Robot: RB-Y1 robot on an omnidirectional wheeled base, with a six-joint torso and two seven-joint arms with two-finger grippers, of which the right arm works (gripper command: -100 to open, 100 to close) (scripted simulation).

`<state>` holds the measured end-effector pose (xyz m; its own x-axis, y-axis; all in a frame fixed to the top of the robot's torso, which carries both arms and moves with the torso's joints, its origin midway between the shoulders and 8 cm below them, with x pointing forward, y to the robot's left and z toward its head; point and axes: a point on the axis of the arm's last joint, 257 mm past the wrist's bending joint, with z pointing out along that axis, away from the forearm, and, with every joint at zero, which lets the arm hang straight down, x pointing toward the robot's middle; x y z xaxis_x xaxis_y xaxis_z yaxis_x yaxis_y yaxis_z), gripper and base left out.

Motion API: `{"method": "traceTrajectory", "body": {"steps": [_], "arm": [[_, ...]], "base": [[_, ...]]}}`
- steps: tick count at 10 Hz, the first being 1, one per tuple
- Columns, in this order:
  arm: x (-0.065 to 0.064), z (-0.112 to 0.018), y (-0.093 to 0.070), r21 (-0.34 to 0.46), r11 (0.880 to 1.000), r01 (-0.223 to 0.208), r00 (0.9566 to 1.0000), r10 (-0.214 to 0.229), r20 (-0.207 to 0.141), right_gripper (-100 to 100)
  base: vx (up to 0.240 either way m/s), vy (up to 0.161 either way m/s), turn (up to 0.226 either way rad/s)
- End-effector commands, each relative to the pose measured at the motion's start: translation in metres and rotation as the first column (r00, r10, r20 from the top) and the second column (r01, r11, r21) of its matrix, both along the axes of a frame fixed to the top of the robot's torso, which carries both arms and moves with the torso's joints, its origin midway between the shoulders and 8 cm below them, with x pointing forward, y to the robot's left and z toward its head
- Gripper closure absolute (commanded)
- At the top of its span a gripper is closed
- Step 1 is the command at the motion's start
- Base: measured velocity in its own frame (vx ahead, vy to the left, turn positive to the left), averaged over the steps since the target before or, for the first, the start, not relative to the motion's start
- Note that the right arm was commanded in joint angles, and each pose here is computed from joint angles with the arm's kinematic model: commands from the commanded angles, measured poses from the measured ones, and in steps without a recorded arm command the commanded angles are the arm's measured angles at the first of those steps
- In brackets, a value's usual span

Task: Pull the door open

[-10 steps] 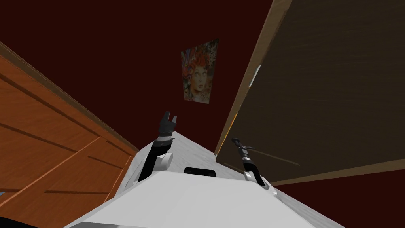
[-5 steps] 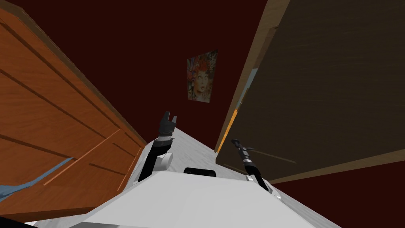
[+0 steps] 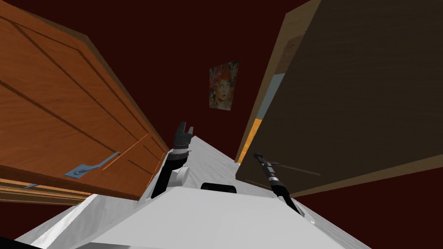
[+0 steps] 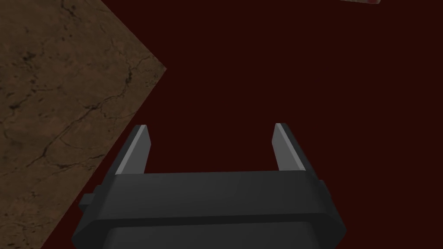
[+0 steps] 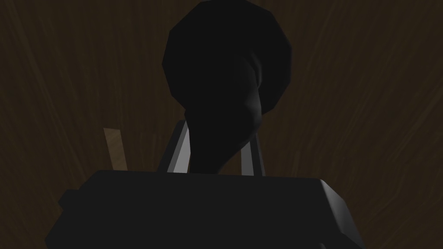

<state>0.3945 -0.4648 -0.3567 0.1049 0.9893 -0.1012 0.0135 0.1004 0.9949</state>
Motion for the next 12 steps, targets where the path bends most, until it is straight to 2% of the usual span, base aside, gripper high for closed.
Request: {"method": "traceTrajectory", "body": {"steps": [1,2,3,4,12], "arm": [[-0.007,0.002,0.002,-0.001,1.000,-0.029,0.9996,0.029,0.003,100],[-0.010,0.002,0.003,-0.001,0.999,-0.041,0.9992,0.041,0.003,100],[-0.008,0.000,0.005,0.002,0.999,-0.033,0.9995,0.033,-0.001,100],[-0.020,-0.002,0.004,0.004,0.999,-0.051,0.9987,0.051,-0.002,100],[-0.060,0.002,-0.003,-0.001,0.993,-0.116,0.9933,0.116,0.003,100]], "base": [[-0.225,-0.063,0.124],[-0.237,-0.081,0.084],[-0.107,-0.030,0.024],[-0.191,-0.047,0.192],[-0.191,-0.056,0.136]]}}
